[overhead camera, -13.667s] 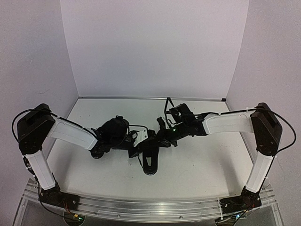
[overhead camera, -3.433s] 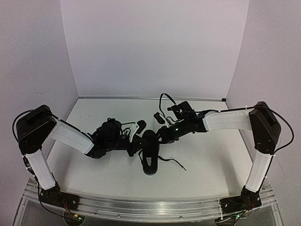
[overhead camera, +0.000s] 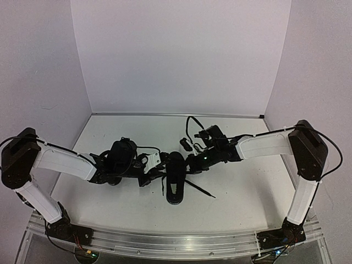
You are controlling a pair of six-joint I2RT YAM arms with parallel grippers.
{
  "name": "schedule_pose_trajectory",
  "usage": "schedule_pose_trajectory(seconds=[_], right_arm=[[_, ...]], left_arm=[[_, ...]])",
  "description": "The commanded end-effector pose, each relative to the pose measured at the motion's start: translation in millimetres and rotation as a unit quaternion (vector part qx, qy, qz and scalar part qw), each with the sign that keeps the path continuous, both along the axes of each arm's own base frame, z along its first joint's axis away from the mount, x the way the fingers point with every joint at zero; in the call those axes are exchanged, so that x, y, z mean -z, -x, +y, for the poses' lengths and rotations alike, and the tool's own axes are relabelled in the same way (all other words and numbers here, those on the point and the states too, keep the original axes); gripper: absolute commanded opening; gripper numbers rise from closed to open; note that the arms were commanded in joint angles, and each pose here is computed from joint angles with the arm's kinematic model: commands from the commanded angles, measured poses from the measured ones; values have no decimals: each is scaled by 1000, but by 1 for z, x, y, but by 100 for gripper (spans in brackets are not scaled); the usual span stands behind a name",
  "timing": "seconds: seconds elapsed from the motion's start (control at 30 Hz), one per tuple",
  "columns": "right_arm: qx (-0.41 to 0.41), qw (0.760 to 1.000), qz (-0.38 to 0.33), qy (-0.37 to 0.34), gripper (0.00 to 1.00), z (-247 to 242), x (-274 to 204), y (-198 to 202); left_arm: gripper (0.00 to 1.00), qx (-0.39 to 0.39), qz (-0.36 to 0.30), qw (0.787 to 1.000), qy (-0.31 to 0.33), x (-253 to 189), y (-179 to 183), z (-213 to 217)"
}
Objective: Tie the shoes
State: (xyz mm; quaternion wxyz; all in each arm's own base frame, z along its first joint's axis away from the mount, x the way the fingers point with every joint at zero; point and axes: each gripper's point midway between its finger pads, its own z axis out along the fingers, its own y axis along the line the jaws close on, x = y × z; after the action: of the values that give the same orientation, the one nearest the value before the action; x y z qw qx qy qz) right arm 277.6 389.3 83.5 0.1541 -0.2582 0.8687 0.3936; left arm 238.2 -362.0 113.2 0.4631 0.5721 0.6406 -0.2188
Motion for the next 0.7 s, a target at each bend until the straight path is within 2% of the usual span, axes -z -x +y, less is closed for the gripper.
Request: schedule_pose_trajectory(seconds=[0.0,0.23,0.37,0.67], right_arm=[[-7,999,-21,-34,0,9,-28,-2],[-6,999,-21,-37,0,11,-30,-3],[-7,999,-18,-38,0,11,-29,-3],[-8,999,-16,-40,0,12,-29,-2]], left_arm=[[23,48,-68,996,-9,-19,1,-15],[25,68,-90,992,-52,-9,-5,-26],[27,72,-95,991,-57,-8,-8,-30],[26,88,-100,989,-69,-4,-13,-41]])
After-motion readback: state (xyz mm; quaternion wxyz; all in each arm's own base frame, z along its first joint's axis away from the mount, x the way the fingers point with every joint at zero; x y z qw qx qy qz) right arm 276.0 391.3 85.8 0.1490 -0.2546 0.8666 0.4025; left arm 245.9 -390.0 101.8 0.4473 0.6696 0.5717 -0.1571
